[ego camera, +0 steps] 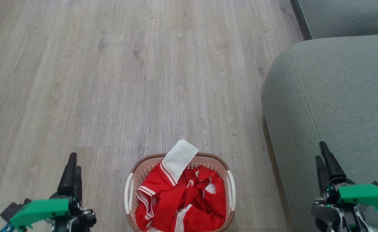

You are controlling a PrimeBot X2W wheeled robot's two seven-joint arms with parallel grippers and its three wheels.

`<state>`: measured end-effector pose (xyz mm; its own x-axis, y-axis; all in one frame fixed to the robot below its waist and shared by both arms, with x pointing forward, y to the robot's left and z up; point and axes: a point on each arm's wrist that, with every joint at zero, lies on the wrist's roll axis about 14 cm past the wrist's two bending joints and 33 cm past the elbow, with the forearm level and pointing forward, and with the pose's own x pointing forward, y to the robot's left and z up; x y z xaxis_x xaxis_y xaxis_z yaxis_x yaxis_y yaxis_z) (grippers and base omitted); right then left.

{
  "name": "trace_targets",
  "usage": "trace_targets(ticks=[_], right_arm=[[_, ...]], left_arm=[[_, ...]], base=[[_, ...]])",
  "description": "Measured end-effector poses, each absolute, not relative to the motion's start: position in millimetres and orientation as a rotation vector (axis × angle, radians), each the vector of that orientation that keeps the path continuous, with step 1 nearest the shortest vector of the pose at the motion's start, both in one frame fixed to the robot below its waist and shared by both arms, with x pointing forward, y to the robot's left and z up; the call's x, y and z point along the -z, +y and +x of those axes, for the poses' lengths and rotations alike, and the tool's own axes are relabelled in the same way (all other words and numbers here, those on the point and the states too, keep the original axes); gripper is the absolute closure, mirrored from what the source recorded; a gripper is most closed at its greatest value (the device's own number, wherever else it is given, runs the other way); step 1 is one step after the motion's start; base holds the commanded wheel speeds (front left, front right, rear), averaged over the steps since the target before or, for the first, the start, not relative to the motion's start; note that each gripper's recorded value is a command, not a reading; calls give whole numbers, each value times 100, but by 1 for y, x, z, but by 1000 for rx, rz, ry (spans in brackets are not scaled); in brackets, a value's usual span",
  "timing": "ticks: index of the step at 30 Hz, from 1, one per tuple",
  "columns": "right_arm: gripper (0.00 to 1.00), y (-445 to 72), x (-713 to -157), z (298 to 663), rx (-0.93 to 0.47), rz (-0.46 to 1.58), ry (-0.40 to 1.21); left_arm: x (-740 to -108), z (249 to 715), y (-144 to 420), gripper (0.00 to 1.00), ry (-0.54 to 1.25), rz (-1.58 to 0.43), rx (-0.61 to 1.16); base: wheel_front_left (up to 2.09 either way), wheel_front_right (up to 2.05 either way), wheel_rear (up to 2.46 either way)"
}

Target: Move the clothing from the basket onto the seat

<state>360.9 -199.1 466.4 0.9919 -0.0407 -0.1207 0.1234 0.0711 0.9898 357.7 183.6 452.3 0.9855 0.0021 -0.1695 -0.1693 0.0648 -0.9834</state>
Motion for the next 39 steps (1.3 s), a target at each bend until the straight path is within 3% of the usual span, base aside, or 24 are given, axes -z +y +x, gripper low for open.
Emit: trace_targets(ticks=[39], right_arm=[[0,-178,-500,368,-27,878,20]], left_arm=[[-484,367,165,0,79,-849,11]], base=[[0,0,0]])
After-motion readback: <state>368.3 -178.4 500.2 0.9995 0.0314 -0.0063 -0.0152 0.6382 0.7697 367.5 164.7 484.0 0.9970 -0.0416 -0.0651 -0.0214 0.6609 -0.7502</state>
